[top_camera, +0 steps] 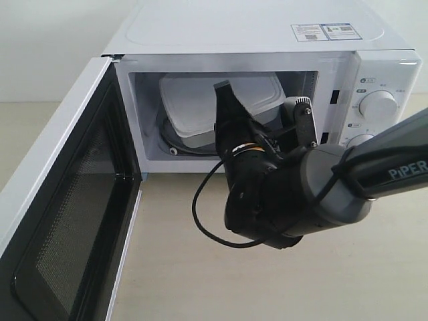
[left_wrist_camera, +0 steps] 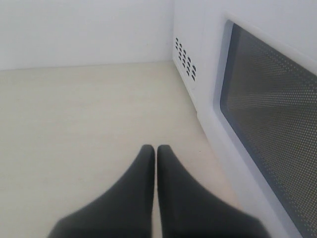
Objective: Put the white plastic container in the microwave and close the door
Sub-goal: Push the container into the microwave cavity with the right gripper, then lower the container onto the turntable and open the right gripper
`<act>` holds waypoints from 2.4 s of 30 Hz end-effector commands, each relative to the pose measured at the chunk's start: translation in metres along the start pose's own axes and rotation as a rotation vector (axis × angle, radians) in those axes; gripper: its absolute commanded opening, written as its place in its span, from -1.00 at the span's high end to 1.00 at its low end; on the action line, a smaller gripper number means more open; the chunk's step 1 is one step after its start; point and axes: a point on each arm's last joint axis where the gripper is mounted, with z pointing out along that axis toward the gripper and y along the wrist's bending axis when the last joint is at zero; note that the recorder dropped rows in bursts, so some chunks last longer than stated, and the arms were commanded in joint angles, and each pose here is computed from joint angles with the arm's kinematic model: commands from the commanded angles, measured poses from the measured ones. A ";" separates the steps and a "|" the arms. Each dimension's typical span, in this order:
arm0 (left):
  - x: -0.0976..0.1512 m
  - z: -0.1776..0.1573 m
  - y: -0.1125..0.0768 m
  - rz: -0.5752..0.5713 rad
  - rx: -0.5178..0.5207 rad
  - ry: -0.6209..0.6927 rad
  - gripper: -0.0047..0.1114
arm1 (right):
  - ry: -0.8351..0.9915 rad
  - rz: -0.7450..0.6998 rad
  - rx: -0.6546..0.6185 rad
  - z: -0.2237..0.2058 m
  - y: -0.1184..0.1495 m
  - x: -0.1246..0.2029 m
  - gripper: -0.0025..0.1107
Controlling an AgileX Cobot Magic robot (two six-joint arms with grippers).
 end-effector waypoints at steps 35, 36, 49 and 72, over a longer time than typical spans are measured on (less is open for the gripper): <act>0.001 0.000 0.000 0.006 -0.003 0.001 0.85 | 0.125 -0.096 -0.111 0.022 0.000 0.011 0.05; 0.001 0.000 0.000 0.006 -0.003 0.001 0.85 | 0.129 -0.100 -0.117 0.020 0.001 0.010 0.05; 0.001 0.000 0.000 0.006 -0.003 0.001 0.85 | 0.205 -0.608 -0.250 -0.028 -0.005 -0.014 0.09; 0.001 0.000 0.000 0.006 -0.003 0.001 0.85 | 0.112 -1.397 -0.317 0.019 -0.033 0.025 0.96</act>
